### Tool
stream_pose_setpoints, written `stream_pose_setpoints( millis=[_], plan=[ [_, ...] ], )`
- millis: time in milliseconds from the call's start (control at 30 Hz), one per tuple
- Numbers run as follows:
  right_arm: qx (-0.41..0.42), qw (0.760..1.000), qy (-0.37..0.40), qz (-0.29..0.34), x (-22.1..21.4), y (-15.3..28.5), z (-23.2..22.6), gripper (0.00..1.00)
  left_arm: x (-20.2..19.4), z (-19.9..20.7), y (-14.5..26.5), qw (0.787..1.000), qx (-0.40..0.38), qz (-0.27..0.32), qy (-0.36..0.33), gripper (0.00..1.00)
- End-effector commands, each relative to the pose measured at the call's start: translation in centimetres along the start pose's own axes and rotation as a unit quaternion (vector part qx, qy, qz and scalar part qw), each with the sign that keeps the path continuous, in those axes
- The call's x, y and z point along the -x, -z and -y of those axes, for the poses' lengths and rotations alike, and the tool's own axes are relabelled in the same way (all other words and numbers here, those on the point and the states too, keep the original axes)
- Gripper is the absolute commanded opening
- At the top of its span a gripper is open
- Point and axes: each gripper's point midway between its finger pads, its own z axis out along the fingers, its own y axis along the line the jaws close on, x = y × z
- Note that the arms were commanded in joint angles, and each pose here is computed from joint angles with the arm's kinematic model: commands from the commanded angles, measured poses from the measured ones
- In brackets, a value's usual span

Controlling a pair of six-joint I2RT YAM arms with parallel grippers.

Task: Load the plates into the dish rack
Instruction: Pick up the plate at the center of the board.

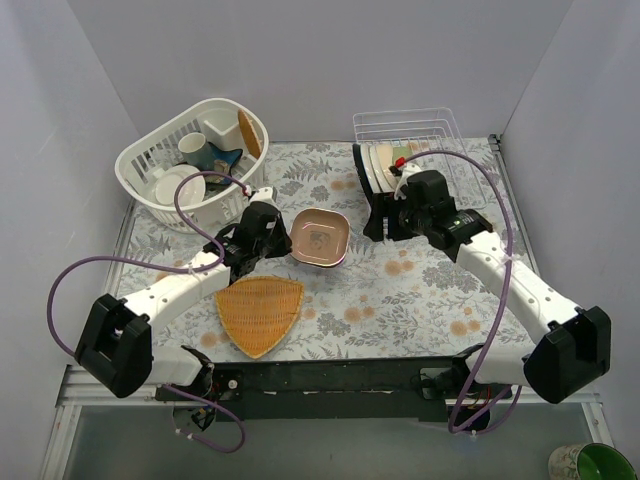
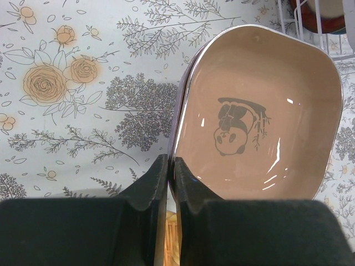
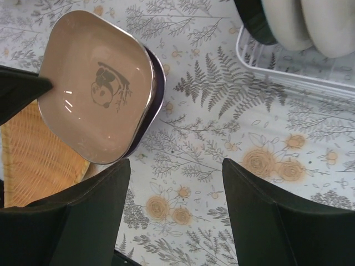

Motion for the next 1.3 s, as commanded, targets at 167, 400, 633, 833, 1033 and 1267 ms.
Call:
stream_pose_setpoints(
  millis=[167, 400, 633, 833, 1033, 1267],
  plan=[
    [0.099, 0.994, -0.050, -0.015, -2.0, -2.4, -3.1, 0.75, 2.3, 2.0, 1.8, 0.998, -0.044, 0.035, 0.023, 0.00],
    [0.099, 0.993, -0.055, -0.017, -2.5, -2.4, -3.0, 0.76, 0.8, 2.8, 2.2, 0.997, -0.070, 0.021, 0.032, 0.00],
    [0.080, 0.996, -0.042, -0.005, -1.9, -1.1, -2.5, 0.77, -2.1, 3.7, 2.1, 0.997, -0.075, 0.004, 0.030, 0.00],
    [0.085, 0.995, -0.048, -0.022, -3.3, -1.5, -2.4, 0.75, -2.3, 5.0, 2.1, 0.996, -0.084, 0.004, 0.028, 0.00],
    [0.081, 0.995, -0.053, -0.029, -4.3, -1.8, -2.0, 0.71, -2.1, 5.9, 2.3, 0.995, -0.094, 0.009, 0.026, 0.00],
    [0.087, 0.994, -0.053, -0.033, -4.6, -2.1, -2.1, 0.53, -2.4, 6.9, 2.5, 0.994, -0.105, 0.009, 0.028, 0.00]
  ],
)
